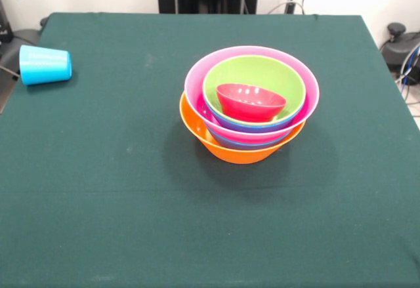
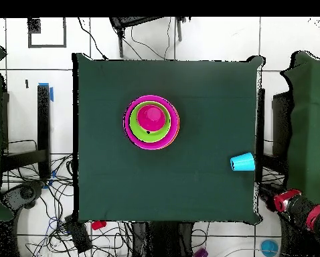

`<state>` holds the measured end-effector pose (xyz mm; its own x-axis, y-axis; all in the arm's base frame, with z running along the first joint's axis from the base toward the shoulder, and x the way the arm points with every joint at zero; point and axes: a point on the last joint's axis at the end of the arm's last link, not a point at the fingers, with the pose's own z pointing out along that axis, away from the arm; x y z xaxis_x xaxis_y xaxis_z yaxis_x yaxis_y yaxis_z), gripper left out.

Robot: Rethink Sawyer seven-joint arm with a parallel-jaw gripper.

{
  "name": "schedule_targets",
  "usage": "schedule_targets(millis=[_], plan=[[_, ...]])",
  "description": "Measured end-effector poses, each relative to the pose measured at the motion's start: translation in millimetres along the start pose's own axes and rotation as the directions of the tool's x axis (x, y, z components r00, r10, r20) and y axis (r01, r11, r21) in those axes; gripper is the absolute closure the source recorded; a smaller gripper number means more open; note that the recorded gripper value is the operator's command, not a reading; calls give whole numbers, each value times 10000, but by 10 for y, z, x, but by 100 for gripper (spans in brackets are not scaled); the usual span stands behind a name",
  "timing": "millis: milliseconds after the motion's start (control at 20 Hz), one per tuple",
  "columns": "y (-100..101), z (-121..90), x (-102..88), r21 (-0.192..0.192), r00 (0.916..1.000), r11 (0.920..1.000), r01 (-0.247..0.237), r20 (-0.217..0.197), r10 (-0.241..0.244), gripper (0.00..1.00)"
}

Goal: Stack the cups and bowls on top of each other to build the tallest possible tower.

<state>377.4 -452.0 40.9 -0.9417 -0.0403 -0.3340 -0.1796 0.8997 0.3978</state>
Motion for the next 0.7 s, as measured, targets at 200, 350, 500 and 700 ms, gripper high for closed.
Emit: schedule_targets(millis=[200,350,500,700], plan=[[-2,45,10,81,10000,9999,78,22,-78,0],[4,81,22,9,9999,10000,99,99,-99,0],[5,102,58,-88,9997,9998,157,206,-155,0],[48,88,206,-260,9989,9992,306,377,-296,0]])
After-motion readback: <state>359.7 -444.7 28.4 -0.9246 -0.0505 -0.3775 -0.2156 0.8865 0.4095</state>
